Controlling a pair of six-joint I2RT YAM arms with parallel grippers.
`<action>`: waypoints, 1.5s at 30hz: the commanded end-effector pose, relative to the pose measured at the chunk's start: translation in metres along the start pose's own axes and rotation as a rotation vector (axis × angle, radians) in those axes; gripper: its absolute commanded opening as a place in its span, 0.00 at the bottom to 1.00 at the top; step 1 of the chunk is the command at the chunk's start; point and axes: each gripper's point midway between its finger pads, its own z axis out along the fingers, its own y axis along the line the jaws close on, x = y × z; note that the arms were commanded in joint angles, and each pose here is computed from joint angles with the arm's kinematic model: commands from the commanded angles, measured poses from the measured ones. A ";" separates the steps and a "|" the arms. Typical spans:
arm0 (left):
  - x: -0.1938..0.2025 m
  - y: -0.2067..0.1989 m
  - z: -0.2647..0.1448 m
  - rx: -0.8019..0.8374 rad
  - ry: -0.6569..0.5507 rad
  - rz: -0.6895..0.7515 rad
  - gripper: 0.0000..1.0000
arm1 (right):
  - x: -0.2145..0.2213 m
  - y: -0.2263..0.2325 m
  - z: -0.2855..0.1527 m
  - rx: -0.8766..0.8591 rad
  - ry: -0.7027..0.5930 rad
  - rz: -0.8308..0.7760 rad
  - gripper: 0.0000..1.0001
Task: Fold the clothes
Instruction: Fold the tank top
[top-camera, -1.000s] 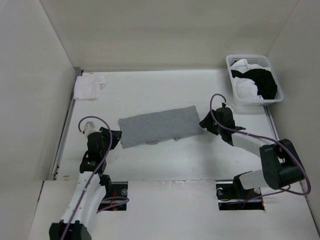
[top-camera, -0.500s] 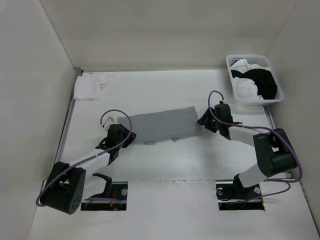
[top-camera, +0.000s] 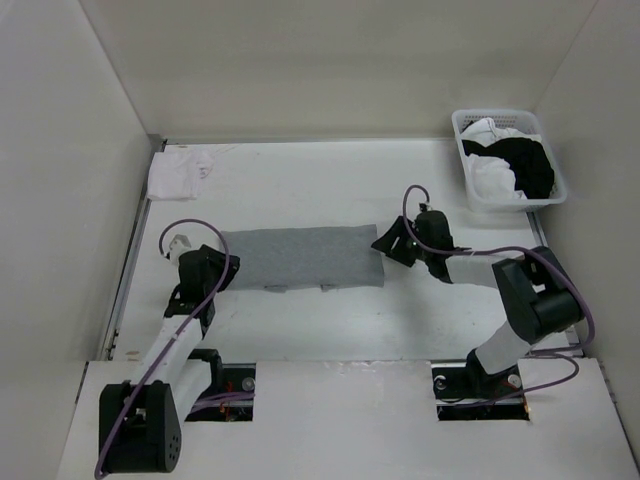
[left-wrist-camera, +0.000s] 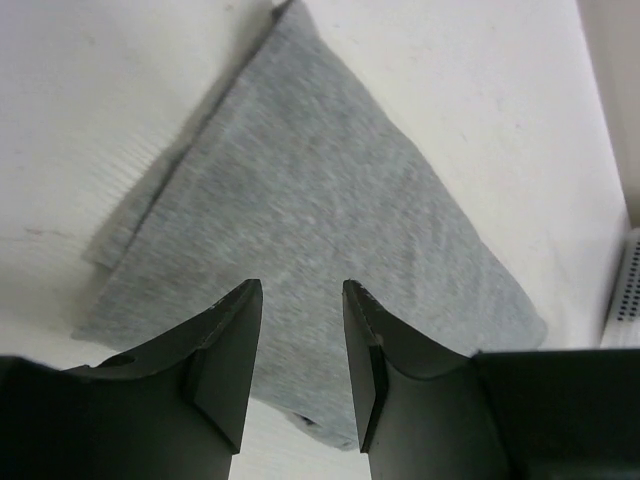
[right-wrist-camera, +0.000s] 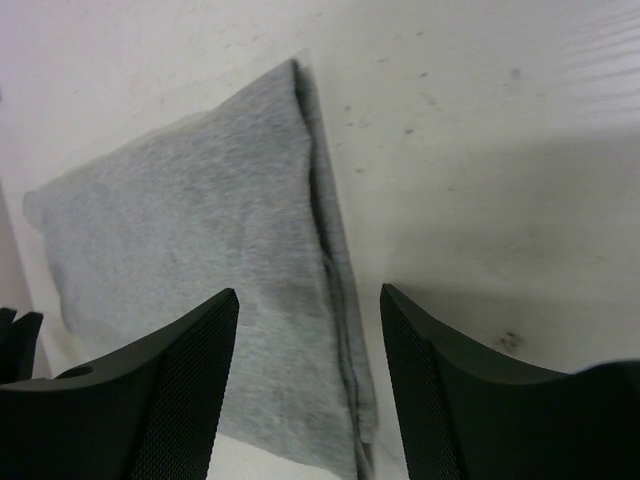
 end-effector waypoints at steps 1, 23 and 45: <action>-0.003 -0.029 -0.007 0.103 0.004 0.032 0.37 | 0.030 -0.006 0.006 -0.025 0.088 0.043 0.63; 0.026 -0.105 -0.035 0.346 0.063 0.053 0.35 | 0.015 0.000 -0.035 -0.030 -0.057 0.042 0.04; 0.046 -0.117 -0.069 0.455 0.104 0.035 0.36 | 0.009 0.186 -0.100 -0.074 -0.073 -0.246 0.04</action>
